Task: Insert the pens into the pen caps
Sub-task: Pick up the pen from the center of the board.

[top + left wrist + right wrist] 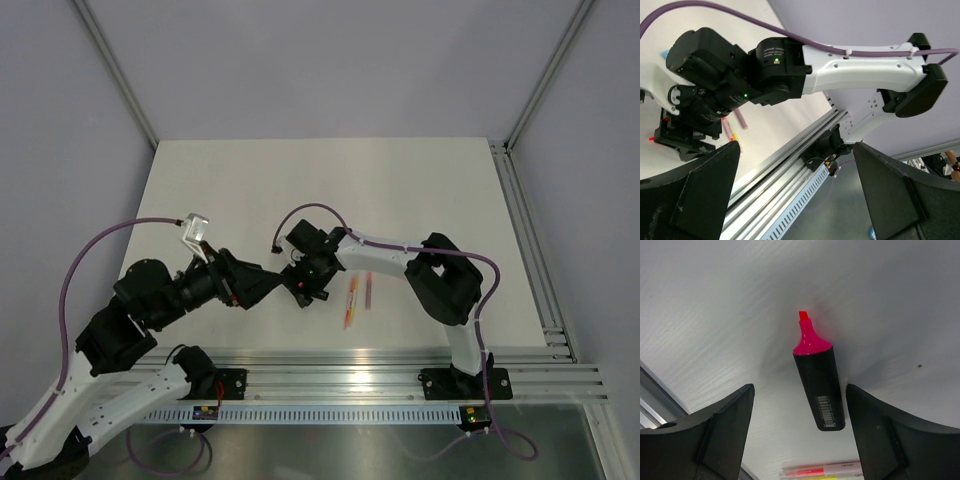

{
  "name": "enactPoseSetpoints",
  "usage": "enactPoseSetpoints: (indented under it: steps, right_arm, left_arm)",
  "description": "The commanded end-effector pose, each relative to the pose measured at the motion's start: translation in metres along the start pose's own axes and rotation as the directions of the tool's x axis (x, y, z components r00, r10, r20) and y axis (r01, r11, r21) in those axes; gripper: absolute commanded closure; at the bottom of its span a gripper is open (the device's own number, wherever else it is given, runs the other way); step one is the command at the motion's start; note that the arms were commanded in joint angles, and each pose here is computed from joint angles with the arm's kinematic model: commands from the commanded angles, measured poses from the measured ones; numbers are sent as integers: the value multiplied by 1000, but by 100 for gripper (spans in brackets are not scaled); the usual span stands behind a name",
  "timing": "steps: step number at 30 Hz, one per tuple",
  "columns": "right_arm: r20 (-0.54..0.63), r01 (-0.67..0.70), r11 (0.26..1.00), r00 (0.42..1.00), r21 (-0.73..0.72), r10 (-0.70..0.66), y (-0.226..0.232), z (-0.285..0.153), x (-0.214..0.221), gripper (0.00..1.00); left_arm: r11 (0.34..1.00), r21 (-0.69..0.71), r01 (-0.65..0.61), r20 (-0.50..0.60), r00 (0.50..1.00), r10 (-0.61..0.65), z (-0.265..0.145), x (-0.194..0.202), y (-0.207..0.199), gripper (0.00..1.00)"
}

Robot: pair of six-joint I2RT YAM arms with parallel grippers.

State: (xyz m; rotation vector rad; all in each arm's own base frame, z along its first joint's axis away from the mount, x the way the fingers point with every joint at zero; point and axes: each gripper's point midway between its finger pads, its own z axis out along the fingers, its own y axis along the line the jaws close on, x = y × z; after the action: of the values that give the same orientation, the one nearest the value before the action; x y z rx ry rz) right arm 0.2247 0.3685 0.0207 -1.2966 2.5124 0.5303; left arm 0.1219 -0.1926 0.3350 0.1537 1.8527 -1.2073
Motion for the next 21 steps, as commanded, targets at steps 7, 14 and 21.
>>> enactPoseSetpoints:
  steps: [7, 14, 21]
  right_arm:
    - [8, 20, 997, 1000, 68, -21, -7, 17, -9, 28]
    - [-11, 16, 995, 1000, 97, -15, -12, 21, -4, 60]
    - [159, -25, 997, 987, 76, 12, -1, 0, -40, 74]
  left_arm:
    - [997, -75, 20, 70, 997, -15, 6, -30, -2, 1]
    - [996, -91, 12, 57, 998, -7, 10, -29, 0, 1]
    - [990, -144, 9, 77, 997, 2, 9, -27, 15, 1]
